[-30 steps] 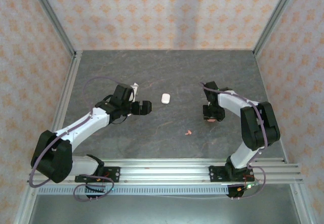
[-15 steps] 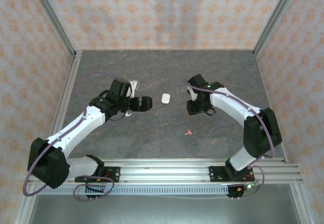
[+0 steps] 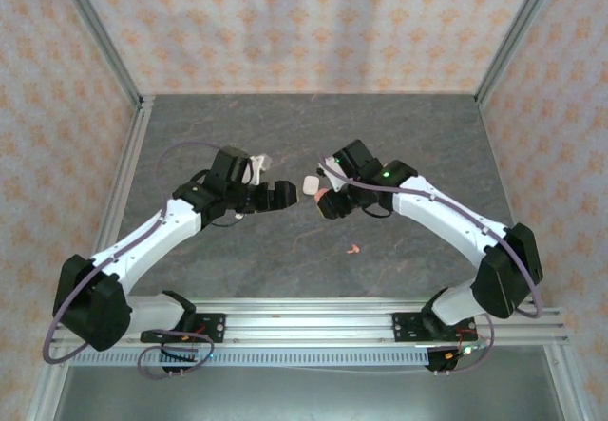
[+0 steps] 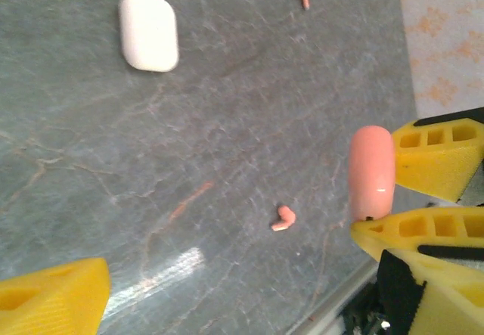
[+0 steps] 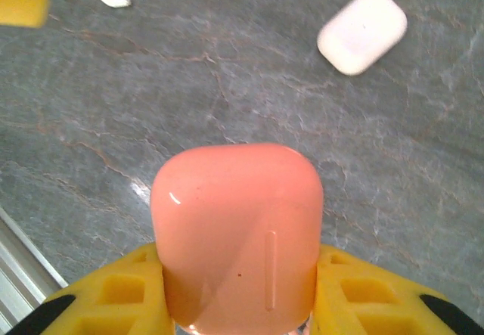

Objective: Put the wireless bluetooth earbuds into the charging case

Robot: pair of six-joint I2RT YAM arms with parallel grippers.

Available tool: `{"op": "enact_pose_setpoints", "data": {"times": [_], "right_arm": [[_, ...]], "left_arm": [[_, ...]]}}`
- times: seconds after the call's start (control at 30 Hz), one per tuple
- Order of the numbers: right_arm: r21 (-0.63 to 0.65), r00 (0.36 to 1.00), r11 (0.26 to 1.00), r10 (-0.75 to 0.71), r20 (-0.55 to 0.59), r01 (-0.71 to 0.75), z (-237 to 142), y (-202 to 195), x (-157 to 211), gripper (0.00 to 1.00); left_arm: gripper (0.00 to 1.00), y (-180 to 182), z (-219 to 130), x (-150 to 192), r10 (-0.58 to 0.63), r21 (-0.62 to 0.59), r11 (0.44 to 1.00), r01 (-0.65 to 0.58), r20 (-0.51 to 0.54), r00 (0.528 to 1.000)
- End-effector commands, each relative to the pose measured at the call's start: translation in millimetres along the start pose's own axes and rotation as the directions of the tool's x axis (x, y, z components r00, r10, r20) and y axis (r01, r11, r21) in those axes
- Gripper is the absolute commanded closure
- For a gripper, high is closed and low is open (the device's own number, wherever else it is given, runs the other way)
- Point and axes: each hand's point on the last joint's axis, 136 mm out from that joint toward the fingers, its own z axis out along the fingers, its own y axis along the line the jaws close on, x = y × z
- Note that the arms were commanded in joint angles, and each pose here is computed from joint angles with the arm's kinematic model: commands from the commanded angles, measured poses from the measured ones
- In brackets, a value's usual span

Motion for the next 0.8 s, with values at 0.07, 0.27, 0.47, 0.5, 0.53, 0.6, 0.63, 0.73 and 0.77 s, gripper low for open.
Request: {"op": "enact_pose_setpoints", "data": {"times": [0.07,0.27,0.47,0.5,0.53,0.6,0.63,0.73,0.77], "right_arm": [[-0.020,0.988,0.995,-0.092,0.126,0.096,-12,16,-22,0.82],[-0.047,0.985,0.989,-0.134,0.113,0.140,-12,26,-23,0.83],[-0.072,0.978,0.984,-0.153,0.142,0.164,-13,34,-26,0.83],[-0.079,0.976,0.983,-0.153,0.153,0.166,-14,35,-27,0.83],[-0.084,0.976,0.983,-0.150,0.161,0.165,-15,36,-27,0.83],[-0.094,0.974,0.982,-0.146,0.176,0.164,-17,38,-27,0.83],[-0.099,0.973,0.982,-0.143,0.182,0.163,-17,39,-27,0.83],[-0.113,0.972,0.982,-0.129,0.196,0.153,-16,41,-27,0.83],[-0.116,0.973,0.982,-0.124,0.197,0.148,-16,41,-26,0.83]], "left_arm": [[0.12,-32,6,-9,0.014,0.109,0.994,-0.009,-0.045,0.999],[0.16,-49,4,-8,0.011,0.187,0.982,0.000,-0.057,0.998],[0.26,-61,9,-8,-0.020,0.224,0.974,0.028,-0.038,0.999],[0.28,-60,10,-7,-0.019,0.217,0.976,0.028,-0.042,0.999],[0.32,-60,12,-5,-0.021,0.216,0.976,0.030,-0.045,0.999],[0.38,-59,14,-3,-0.036,0.212,0.976,0.046,-0.049,0.998],[0.42,-58,15,-2,-0.046,0.210,0.976,0.057,-0.057,0.997],[0.48,-60,16,4,-0.050,0.204,0.977,0.066,-0.080,0.995],[0.51,-60,15,5,-0.051,0.200,0.978,0.066,-0.081,0.995]]}}
